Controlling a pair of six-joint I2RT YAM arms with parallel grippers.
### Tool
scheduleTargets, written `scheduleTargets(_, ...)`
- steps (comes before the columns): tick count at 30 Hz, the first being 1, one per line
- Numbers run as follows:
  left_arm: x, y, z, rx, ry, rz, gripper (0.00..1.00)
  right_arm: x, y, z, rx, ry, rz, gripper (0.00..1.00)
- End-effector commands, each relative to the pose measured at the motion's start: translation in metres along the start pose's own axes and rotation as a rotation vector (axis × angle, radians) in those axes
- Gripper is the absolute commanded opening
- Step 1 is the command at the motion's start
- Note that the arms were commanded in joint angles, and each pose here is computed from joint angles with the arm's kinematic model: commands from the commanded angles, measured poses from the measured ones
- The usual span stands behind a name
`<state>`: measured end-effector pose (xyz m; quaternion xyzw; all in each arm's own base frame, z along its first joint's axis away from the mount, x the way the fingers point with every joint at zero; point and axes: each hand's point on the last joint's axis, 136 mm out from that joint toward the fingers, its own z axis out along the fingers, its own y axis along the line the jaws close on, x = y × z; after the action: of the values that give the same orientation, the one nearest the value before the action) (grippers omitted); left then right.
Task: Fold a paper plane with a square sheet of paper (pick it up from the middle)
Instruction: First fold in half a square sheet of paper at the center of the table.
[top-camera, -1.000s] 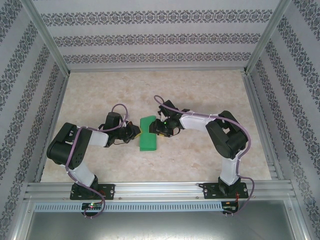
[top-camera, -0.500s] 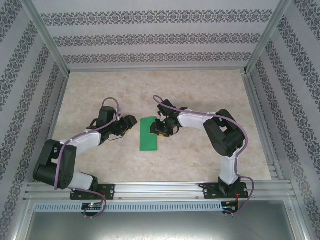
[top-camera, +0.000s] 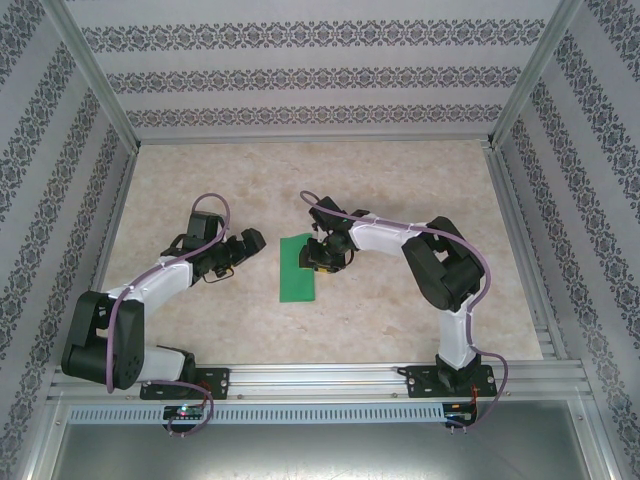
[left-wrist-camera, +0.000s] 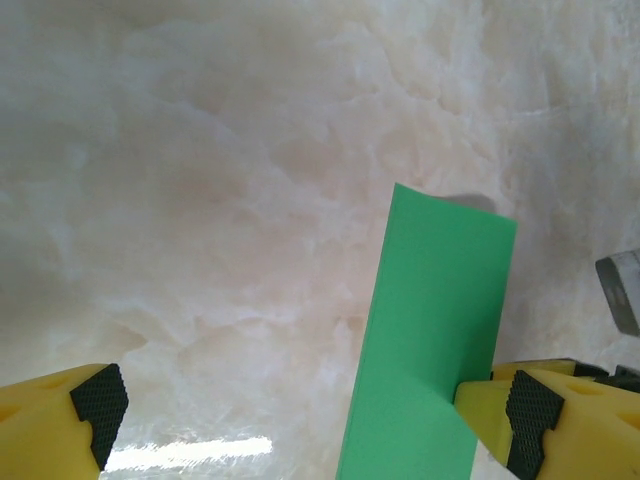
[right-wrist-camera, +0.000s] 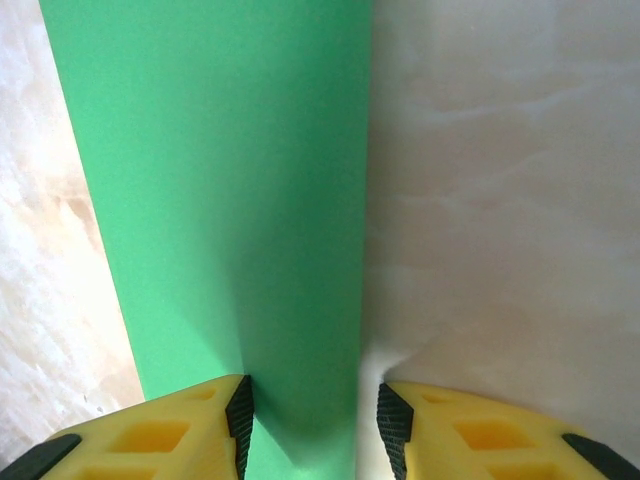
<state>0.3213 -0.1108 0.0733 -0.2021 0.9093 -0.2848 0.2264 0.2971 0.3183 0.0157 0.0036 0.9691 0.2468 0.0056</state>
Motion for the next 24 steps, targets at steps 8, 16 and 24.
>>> scheduleTargets(8, -0.001, -0.010, -0.003, 0.041, 0.033, 0.106, 1.00, 0.028, -0.076, 0.047, 0.271, 0.087, 0.032, 0.44)
scheduleTargets(16, 0.005, -0.014, 0.009, 0.081, 0.088, 0.105, 1.00, 0.032, -0.082, 0.052, 0.296, 0.109, 0.025, 0.44)
scheduleTargets(24, 0.010, -0.015, 0.019, 0.106, 0.134, 0.046, 0.92, 0.033, -0.089, 0.054, 0.326, 0.116, 0.022, 0.44)
